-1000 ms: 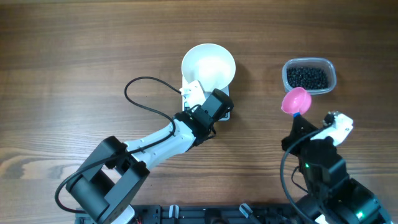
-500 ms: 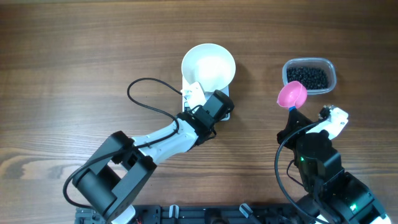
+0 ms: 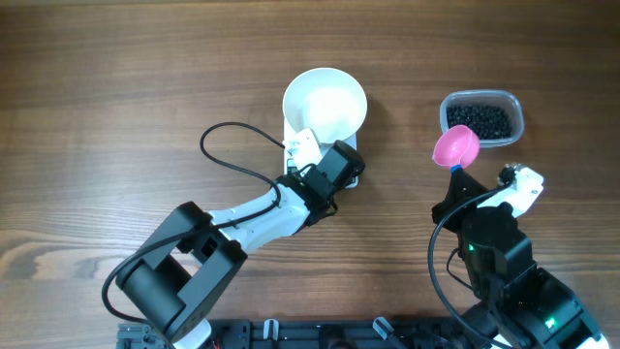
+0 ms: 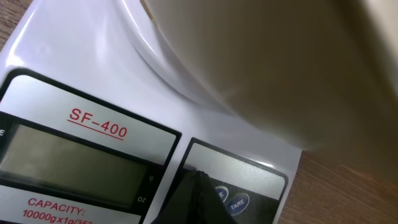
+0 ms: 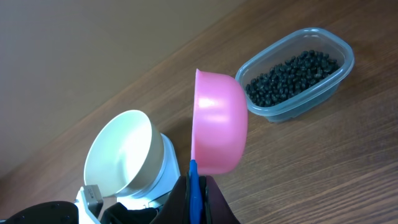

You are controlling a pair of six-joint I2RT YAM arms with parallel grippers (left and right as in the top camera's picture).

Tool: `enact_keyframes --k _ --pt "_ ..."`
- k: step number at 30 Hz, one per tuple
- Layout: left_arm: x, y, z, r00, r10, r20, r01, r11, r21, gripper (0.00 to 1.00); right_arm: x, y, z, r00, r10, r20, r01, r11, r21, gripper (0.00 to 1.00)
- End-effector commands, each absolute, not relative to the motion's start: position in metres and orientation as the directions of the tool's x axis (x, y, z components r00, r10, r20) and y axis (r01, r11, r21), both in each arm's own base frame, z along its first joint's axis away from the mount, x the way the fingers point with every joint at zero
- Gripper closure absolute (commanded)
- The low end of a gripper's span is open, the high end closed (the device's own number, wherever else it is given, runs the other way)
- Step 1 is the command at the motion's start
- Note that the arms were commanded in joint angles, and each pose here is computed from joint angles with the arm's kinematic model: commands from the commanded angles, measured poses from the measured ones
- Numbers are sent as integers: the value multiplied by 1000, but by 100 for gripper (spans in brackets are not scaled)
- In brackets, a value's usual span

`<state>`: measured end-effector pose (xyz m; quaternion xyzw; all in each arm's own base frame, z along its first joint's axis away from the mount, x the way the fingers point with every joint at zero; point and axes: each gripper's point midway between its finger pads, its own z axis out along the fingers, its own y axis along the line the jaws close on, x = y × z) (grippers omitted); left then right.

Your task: Scoop item into bowl and weigh 150g on scale

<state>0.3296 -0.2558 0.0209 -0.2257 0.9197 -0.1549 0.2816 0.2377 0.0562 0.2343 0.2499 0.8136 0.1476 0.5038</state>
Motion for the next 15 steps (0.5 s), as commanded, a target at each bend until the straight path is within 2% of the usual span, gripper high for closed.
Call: enact_keyframes --k 1,7,10,15 --pt "321 -252 5 -762 -490 -423 -348 861 -372 96 239 51 242 -334 562 -757 270 826 495 95" --pt "316 -247 1 -755 -519 -401 -390 847 -362 96 240 48 243 -322 561 -763 280 826 489 95" --pt "322 -256 8 -749 -527 -401 -370 835 -406 96 240 47 243 -319 561 -764 282 826 489 96" --pt "323 -286 67 -791 -471 -390 -212 809 -548 96 242 49 247 -305 571 -763 273 819 504 95"
